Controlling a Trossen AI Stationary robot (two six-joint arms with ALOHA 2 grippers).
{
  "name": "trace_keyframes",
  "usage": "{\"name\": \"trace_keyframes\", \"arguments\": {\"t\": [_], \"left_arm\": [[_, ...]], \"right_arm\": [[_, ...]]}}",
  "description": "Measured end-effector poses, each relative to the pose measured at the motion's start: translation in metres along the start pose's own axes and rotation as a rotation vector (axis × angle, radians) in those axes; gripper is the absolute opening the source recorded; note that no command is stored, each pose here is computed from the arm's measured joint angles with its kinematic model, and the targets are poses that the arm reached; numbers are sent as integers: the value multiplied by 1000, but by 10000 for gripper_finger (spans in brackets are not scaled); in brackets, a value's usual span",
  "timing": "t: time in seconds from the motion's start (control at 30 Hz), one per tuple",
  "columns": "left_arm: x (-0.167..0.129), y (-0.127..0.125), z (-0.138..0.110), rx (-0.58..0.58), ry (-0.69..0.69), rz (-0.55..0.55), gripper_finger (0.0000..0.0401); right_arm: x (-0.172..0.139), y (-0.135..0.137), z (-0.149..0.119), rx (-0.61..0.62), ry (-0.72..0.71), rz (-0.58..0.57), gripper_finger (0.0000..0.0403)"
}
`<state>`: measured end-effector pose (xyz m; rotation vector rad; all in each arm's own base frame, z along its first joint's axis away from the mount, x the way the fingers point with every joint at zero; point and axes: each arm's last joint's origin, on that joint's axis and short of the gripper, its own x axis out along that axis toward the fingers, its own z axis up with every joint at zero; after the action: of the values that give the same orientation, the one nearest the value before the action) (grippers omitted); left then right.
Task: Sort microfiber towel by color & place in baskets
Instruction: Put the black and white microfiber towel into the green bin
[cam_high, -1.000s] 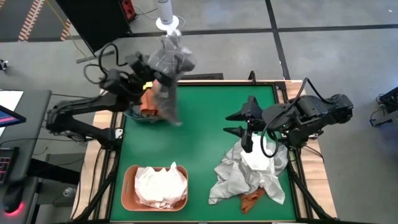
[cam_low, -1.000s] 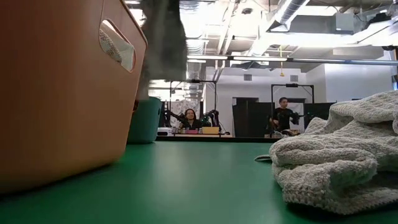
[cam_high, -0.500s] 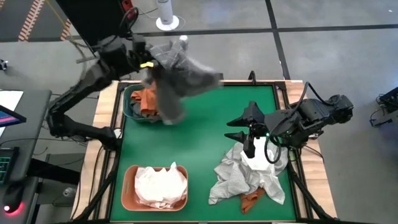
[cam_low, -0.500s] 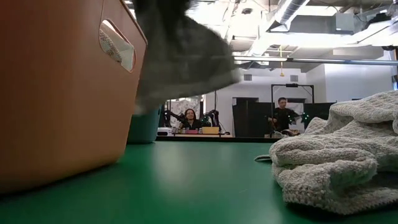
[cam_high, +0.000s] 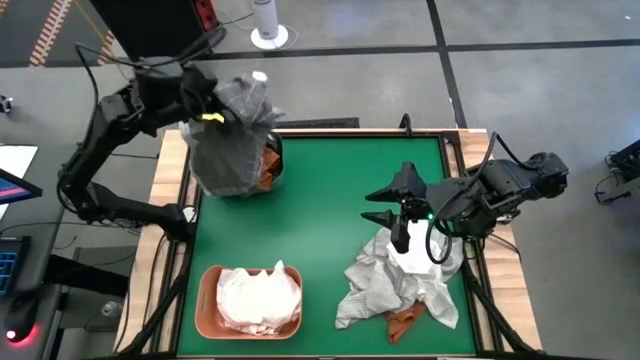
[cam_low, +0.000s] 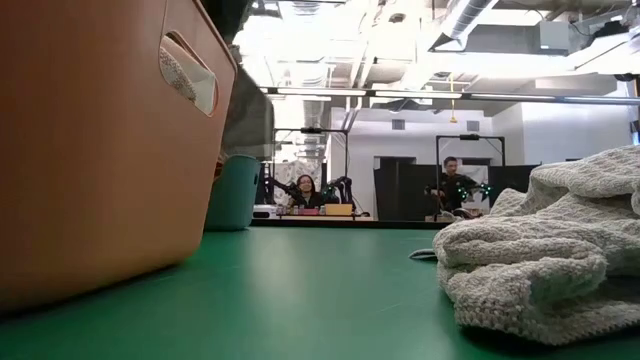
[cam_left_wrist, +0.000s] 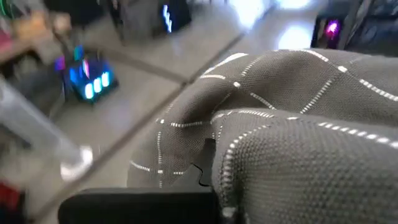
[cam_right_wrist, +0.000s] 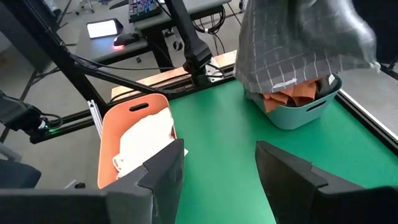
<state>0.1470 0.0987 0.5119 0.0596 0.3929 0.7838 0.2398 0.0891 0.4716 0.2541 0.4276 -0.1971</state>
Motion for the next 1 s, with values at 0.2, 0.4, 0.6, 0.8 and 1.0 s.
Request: {"name": "trace_keyframes", "arguments": {"t": [0.2,0.4,0.6,0.8,1.0], "left_arm": [[-2,1,-20,-164,196,76,0],[7,-6,-37,-246,419,31,0],[43,-19,-57,-281,735,74,0],[97,-23,-75,-353,903,109,0],[140,-18,-101,-352,1055,172,0]], "right_arm": [[0,0,0,0,0,0,223],[0,0,0,0,0,0,223],[-1,1,-1,2,3,2,223],[-2,3,-2,43,7,13,223],[-4,7,-4,73,13,28,223]]}}
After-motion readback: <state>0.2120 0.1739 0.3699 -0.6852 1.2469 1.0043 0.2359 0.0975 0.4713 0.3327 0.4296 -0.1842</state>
